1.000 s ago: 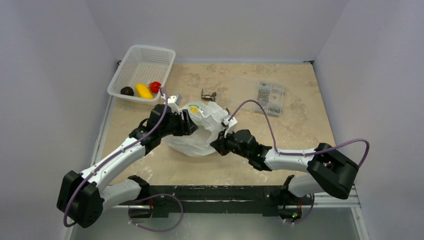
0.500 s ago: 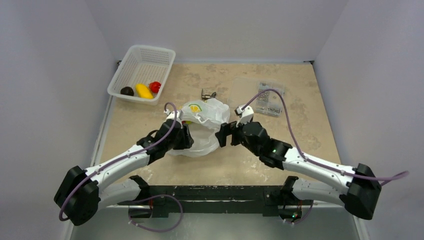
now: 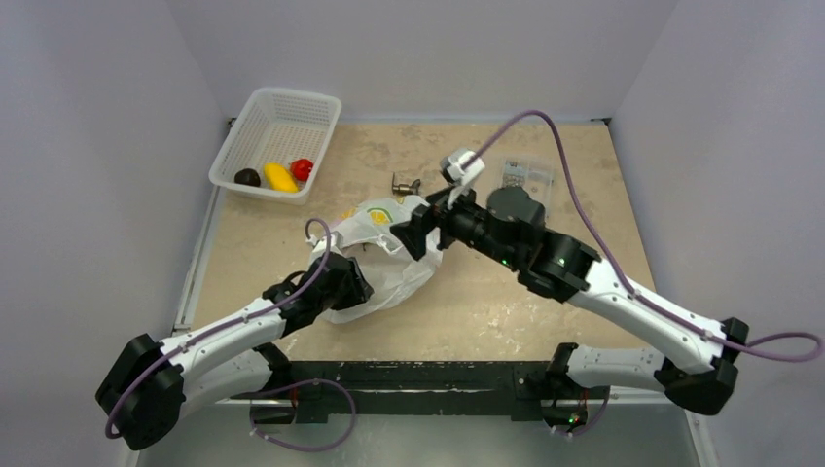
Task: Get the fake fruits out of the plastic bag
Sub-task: Adjust the plastic bag at the center of the board.
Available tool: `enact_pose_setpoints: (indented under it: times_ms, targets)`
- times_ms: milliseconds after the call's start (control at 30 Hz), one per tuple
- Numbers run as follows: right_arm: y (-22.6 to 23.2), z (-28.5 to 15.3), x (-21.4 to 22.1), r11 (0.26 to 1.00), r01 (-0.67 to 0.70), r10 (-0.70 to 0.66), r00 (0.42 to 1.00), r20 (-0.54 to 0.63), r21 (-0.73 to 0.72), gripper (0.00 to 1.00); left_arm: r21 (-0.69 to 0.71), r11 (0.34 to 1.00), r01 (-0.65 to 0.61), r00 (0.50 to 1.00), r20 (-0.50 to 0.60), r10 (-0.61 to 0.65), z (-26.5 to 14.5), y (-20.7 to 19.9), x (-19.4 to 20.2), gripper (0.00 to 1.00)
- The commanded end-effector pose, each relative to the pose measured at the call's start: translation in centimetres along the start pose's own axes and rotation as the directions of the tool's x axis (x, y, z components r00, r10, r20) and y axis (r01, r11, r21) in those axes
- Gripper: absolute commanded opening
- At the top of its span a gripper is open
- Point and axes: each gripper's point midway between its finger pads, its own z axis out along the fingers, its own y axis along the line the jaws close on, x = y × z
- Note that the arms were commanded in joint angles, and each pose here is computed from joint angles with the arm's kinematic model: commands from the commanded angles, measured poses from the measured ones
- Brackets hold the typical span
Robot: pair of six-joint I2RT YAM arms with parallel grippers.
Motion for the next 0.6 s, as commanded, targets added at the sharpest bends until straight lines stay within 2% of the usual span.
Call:
enact_pose_setpoints:
  times_ms: [0, 100, 200, 267, 367, 433, 567]
  targets:
    - [-1.8, 4.0, 0.0, 0.971, 0.224, -0.211, 0.967, -0.14, 0.084, 0.99, -0.004, 0.997, 0.078, 0.996, 0.048, -0.078, -0.2, 0.3, -0.5, 0.46]
    - [-2.0, 7.0, -0.8, 0.938, 0.346, -0.334, 0.925, -0.181, 0.035, 0.99, 0.008, 0.995, 0.101, 0.993, 0.064, -0.101, -0.2, 0.5, -0.5, 0.46]
    - [-4.9, 10.2, 0.6, 0.954, 0.301, -0.291, 0.905, -0.309, -0.016, 0.99, 0.011, 0.994, 0.109, 0.991, 0.081, -0.109, -0.4, 0.7, -0.6, 0.46]
    - [-5.4, 11.7, 3.5, 0.954, 0.278, -0.298, 0.87, -0.393, -0.11, 0.99, 0.018, 0.994, 0.107, 0.99, 0.086, -0.108, -0.5, 0.7, -0.7, 0.46]
    - [-6.8, 12.1, 9.6, 0.933, 0.323, -0.355, 0.749, -0.56, -0.16, 0.99, 0.013, 0.994, 0.104, 0.991, 0.083, -0.105, -0.6, 0.9, -0.6, 0.46]
    - [-7.1, 11.9, 12.1, 0.934, 0.318, -0.35, 0.716, -0.605, -0.165, 0.99, 0.017, 0.995, 0.102, 0.991, 0.084, -0.103, -0.7, 0.9, -0.5, 0.46]
    - [-7.2, 11.5, 15.2, 0.9, 0.412, -0.406, 0.675, -0.617, -0.142, 0.99, 0.033, 0.994, 0.105, 0.989, 0.099, -0.107, -0.9, 0.9, -0.7, 0.46]
